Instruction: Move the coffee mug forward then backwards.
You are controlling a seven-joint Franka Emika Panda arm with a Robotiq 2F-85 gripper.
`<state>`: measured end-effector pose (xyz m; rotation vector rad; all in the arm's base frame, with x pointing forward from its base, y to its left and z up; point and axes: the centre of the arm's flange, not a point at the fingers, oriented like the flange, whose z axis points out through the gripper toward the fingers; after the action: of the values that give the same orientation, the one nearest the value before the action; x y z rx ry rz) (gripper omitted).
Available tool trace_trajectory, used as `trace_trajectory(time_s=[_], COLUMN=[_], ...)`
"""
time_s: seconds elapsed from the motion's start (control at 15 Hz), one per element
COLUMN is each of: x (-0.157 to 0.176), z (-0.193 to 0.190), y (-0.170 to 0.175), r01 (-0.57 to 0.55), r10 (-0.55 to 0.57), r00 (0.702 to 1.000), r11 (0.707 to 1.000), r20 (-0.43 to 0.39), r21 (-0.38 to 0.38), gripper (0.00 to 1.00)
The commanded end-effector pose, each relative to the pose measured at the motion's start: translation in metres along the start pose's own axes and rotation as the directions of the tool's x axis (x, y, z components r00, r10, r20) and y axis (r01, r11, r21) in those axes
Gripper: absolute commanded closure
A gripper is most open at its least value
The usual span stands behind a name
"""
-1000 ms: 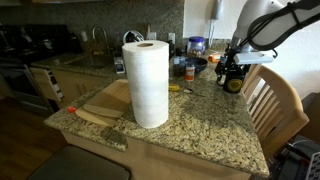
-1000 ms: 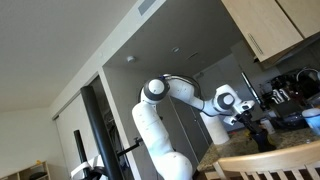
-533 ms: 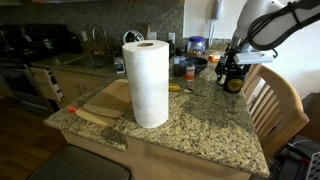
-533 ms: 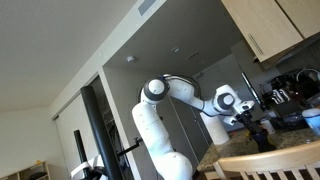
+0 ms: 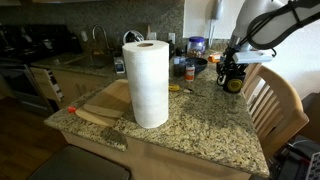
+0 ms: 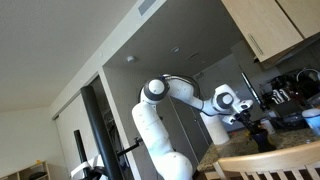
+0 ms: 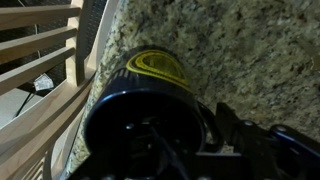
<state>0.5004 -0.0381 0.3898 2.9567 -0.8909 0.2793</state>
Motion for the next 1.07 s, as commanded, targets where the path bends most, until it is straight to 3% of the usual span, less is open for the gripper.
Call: trace_trajectory(time_s=[0.0, 0.27, 0.53, 0.73, 1.0], x=[0.0, 0.001, 0.012, 0.011, -0.012], z=[-0.002, -0.007, -0.033, -0.056, -0.077], y=[-0.005, -0.006, -0.011, -0.031, -0.064], r01=[-0.002, -0.001, -0.003, 0.104, 0.281], r10=[0.002, 0.001, 0.002, -0.113, -0.317], r00=[1.0, 1.0, 1.0, 0.992, 0.945], r11=[1.0, 1.0, 1.0, 0.985, 0.917], r20=[0.011, 0.013, -0.031, -0.062, -0.087], r21=[0.004, 0.005, -0.009, -0.135, -0.282], gripper=[0.76, 0.99, 0.98, 0.98, 0.98])
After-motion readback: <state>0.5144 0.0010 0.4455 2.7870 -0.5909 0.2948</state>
